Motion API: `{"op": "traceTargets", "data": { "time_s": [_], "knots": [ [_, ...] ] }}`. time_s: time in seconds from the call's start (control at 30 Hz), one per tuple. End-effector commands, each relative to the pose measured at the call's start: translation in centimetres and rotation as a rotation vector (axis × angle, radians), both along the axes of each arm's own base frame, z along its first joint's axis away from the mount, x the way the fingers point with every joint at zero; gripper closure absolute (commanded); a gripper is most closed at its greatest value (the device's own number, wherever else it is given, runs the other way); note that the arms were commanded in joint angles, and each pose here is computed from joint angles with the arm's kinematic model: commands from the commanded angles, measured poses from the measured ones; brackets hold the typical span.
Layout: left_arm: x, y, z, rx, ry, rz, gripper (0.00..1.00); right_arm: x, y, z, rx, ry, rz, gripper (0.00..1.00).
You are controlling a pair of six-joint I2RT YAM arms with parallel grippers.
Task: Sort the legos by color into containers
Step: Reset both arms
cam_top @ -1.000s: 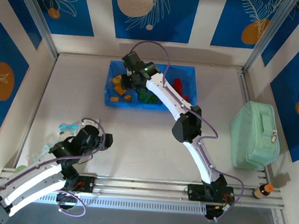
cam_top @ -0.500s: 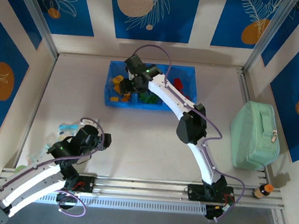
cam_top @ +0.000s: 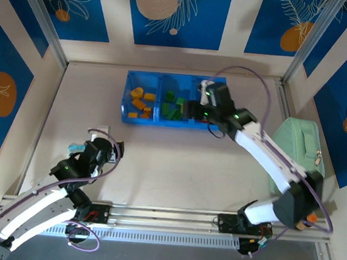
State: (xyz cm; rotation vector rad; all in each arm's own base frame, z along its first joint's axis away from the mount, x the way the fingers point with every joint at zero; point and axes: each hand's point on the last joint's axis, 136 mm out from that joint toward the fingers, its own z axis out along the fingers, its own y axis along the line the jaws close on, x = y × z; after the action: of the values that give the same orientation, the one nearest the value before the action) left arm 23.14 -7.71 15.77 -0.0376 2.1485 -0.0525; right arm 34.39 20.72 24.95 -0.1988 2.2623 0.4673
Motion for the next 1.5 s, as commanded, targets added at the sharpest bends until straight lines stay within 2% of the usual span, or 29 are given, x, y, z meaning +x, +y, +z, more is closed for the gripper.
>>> {"op": "traceTargets", "data": {
  "time_s": [0.0,0.23,0.3,0.4,0.53,0.67,0.87,1.1,1.27,1.47],
  "knots": [
    [0.7,2.3,2.2,0.136,-0.09,0.079,0.18,-0.7,-4.1,0.0,-0.021,-0.131,-0.081,0.28],
    [1.7,4.3,2.7,0.297,-0.19,0.16,0.15,-4.4,-12.8,-4.6,-0.188,-0.254,-0.274,0.27],
    [2.0,4.8,2.2,0.342,-0.205,0.186,0.14,-5.3,-14.8,-6.4,-0.247,-0.282,-0.338,0.14],
    [2.1,5.1,1.9,0.355,-0.218,0.207,0.14,-6.4,-16.8,-8.2,-0.257,-0.266,-0.439,0.01],
    [2.3,5.3,1.9,0.381,-0.217,0.224,0.13,-7.3,-18.4,-9.7,-0.278,-0.21,-0.529,0.01],
    [2.4,5.9,2.3,0.422,-0.23,0.249,0.12,-7.5,-19.3,-10.1,-0.352,-0.238,-0.544,0.01],
    [1.9,7.3,1.5,0.502,-0.23,0.292,0.12,-8.4,-19.5,-11.1,-0.364,-0.251,-0.555,0.01],
    [0.4,9.1,0.8,0.479,-0.256,0.37,0.12,-9.7,-18.9,-12.8,-0.368,-0.27,-0.532,0.01],
    [-0.7,10.3,1.0,0.449,-0.297,0.433,0.11,-10.4,-19.3,-12.5,-0.349,-0.298,-0.546,0.01],
    [-0.1,9.8,0.3,0.452,-0.31,0.401,0.06,-10.0,-20.2,-12.2,-0.316,-0.313,-0.589,0.01]
  ]
}}
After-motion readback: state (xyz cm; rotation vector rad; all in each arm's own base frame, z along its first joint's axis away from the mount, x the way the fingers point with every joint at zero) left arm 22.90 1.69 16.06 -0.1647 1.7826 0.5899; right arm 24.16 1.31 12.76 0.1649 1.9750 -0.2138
